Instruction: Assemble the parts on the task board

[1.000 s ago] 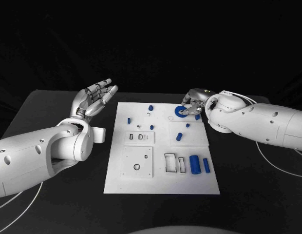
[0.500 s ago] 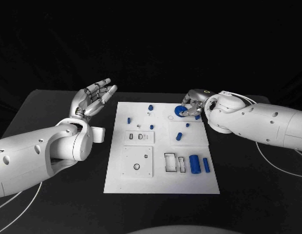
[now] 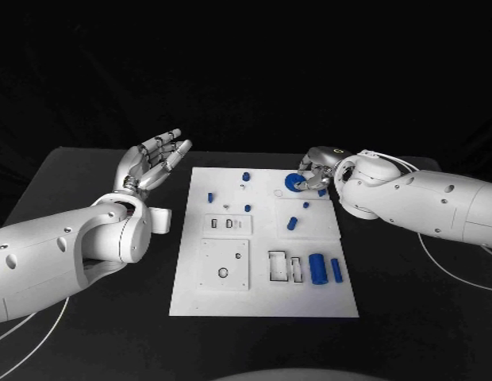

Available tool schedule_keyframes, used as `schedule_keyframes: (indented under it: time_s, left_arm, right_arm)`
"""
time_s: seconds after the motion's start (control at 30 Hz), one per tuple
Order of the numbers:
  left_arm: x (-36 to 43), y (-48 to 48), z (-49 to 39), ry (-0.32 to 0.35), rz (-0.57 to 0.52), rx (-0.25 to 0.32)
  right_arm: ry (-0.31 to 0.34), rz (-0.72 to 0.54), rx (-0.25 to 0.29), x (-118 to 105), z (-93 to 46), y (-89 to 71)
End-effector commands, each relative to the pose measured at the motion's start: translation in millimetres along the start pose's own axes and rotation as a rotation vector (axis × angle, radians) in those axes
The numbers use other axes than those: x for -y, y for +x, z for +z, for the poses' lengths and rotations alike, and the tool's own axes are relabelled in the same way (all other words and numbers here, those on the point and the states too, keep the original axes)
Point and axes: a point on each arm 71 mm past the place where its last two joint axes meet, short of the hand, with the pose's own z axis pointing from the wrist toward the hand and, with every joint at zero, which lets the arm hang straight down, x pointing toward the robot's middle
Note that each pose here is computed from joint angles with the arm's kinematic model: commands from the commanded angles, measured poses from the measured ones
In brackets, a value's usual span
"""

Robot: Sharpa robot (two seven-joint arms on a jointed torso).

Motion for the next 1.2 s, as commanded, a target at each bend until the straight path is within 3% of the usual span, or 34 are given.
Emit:
schedule_keyframes:
  time_s: [0.03,0.47,1.2]
  left_arm:
    - [1.8,2.4,0.4,0.016,-0.007,-0.018]
    - [2.0,2.2,-0.1,0.016,-0.007,-0.018]
    - [1.9,2.0,0.0,0.016,-0.007,-0.018]
  right_arm:
    - [0.012,-0.018,-0.016,0.5,0.0,2.0]
    - [0.019,-0.010,-0.026,-0.3,-0.4,3.5]
    - [-0.034,0.140,0.117,-4.0,-8.0,-5.7]
